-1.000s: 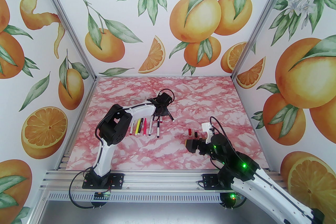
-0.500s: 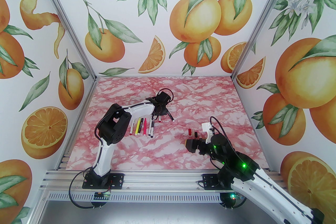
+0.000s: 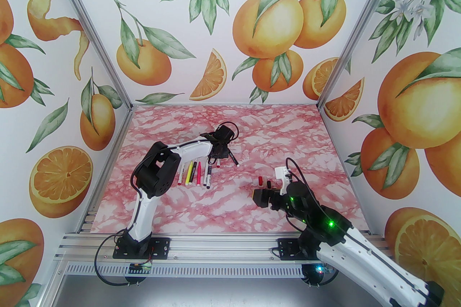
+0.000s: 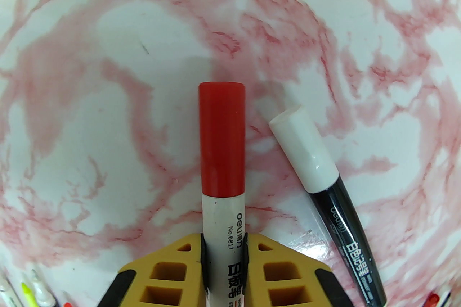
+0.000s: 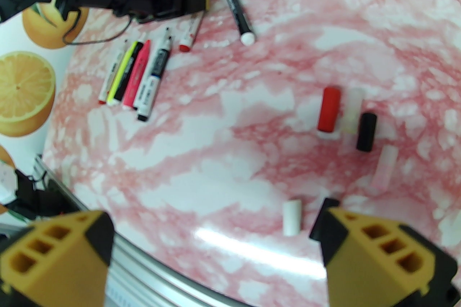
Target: Open the pen caps
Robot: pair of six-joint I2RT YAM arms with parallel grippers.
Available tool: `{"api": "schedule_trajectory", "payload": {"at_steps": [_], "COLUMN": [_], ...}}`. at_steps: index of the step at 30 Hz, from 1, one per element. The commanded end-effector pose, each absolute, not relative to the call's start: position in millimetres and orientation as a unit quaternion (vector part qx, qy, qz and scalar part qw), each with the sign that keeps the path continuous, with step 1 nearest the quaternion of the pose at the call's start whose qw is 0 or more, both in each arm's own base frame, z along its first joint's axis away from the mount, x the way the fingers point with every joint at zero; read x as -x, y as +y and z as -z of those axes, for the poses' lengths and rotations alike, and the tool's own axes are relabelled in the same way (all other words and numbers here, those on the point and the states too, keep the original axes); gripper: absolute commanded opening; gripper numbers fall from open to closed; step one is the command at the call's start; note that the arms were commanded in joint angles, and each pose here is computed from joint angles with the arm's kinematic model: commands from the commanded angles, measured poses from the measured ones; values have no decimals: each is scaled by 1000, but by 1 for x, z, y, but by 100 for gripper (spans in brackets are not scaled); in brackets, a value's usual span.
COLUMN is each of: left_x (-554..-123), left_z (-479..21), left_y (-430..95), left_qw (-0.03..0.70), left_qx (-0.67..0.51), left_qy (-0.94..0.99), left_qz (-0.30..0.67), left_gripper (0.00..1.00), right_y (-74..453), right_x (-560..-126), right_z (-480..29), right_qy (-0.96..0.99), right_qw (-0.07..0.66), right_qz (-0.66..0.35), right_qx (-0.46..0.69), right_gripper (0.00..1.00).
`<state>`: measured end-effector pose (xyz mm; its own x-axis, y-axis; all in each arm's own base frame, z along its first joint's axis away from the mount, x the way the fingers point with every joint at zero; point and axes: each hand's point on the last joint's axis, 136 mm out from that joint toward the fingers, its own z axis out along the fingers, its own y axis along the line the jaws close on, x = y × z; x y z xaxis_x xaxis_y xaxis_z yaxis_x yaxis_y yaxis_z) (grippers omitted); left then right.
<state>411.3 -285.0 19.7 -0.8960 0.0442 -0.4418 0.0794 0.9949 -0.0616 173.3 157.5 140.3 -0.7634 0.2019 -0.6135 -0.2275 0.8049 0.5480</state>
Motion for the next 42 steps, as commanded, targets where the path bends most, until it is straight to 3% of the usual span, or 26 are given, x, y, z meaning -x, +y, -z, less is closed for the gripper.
{"api": "schedule_trajectory", "payload": {"at_steps": [1,9,14,21,31,42], "left_x": [-405,-372,-328,-278,-218,-203], "left_z": [-28,-90,-128,-170,-189,-199], "left_y": [-285,-309,-327,-326,-329,-350], "left_qw": [216,249,261,269,244,230], "left_qx": [-66,-142,-184,-217,-296,-311], "left_qy": [973,938,888,830,773,754], "left_qz": [54,195,332,437,505,530], "left_gripper": [14,14,14,15,17,16], "right_y": [167,182,190,202,219,234], "right_x": [-181,-193,-199,-214,-233,-245], "right_z": [-160,-186,-203,-210,-221,-229], "right_qy": [864,836,824,823,817,810], "right_qw": [360,362,364,352,339,338], "right_qz": [-353,-408,-429,-441,-465,-478], "right_qx": [-19,-62,-65,-66,-49,-35], "right_gripper": [99,97,91,86,77,73]}}
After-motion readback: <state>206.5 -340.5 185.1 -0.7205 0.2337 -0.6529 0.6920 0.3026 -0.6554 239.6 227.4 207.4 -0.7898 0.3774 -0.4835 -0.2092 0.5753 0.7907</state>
